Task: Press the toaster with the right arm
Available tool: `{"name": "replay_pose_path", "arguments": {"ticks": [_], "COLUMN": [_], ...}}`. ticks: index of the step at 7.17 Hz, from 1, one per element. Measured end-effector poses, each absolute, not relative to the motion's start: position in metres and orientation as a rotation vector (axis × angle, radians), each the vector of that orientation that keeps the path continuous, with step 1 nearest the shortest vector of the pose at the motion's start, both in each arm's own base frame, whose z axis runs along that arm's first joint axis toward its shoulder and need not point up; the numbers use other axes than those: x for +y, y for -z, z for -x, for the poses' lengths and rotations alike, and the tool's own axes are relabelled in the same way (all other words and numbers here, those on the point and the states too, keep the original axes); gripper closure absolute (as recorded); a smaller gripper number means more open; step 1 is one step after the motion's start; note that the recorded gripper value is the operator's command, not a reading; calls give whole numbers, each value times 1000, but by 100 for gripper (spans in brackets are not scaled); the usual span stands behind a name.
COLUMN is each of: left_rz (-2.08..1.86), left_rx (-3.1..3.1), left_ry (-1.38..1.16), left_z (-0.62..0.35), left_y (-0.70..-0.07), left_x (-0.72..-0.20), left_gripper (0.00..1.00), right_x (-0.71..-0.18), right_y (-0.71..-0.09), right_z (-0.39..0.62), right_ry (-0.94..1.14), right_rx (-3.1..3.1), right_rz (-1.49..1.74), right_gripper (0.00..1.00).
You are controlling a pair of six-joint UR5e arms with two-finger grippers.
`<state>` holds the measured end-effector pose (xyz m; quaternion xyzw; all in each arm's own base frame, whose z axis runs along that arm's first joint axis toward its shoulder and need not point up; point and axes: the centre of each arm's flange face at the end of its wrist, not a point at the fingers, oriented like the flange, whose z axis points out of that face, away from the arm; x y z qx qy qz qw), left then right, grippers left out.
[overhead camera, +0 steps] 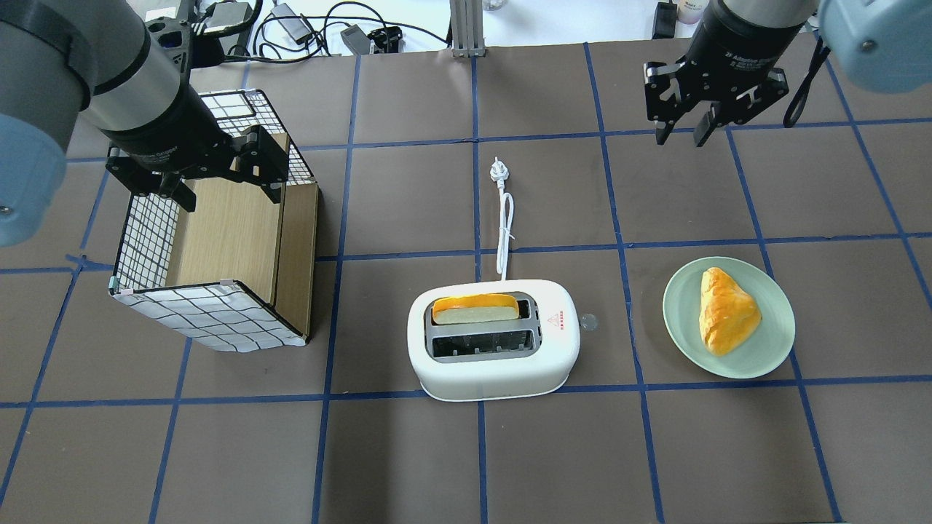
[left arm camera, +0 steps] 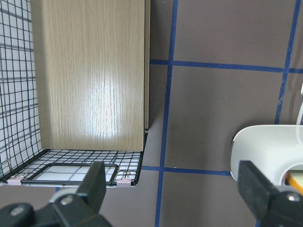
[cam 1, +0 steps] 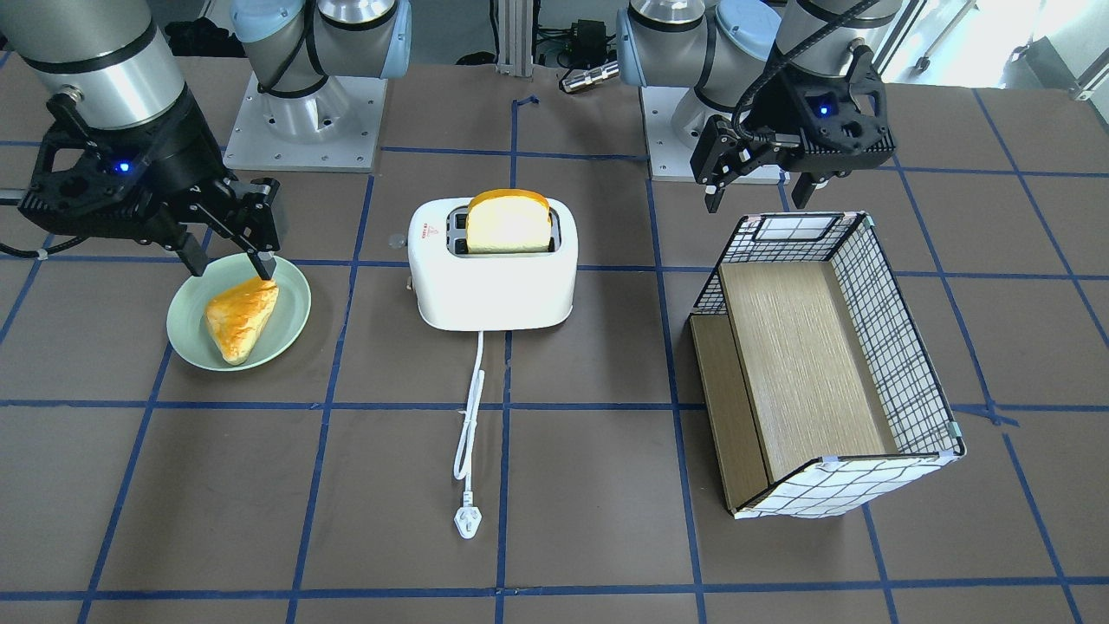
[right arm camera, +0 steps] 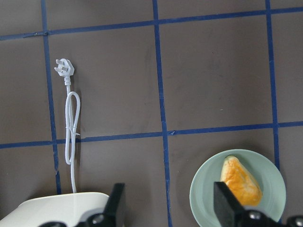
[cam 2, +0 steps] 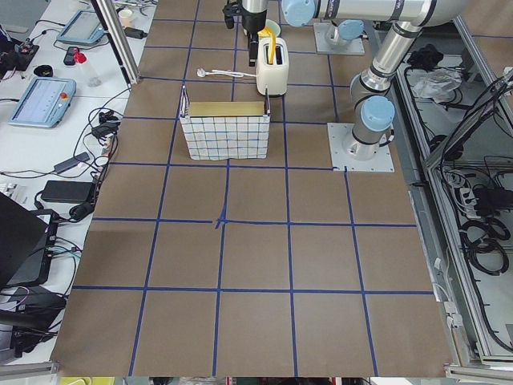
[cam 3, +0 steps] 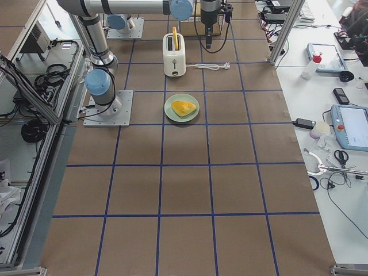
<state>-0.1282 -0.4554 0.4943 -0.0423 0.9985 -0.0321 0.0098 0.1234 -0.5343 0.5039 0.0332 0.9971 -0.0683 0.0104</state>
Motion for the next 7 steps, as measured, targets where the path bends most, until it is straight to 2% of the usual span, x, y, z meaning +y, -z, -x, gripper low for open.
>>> {"name": "replay_pose_path", "arguments": {"ticks": [3, 7], "left_rz": [132, 132], "left_rx": [3118, 3118], "left_ry": [99, 100], "left_z": [128, 128], "left_y": [-494, -494], "left_x": [-456, -455], "left_gripper": [0, 0], "right_x": [-538, -512], "right_y": [-506, -508], "right_z": [-122, -123], "right_ry": [300, 117], "right_rx": [3124, 3142], "right_rz": [-97, -104], "right_gripper": [0, 0]}}
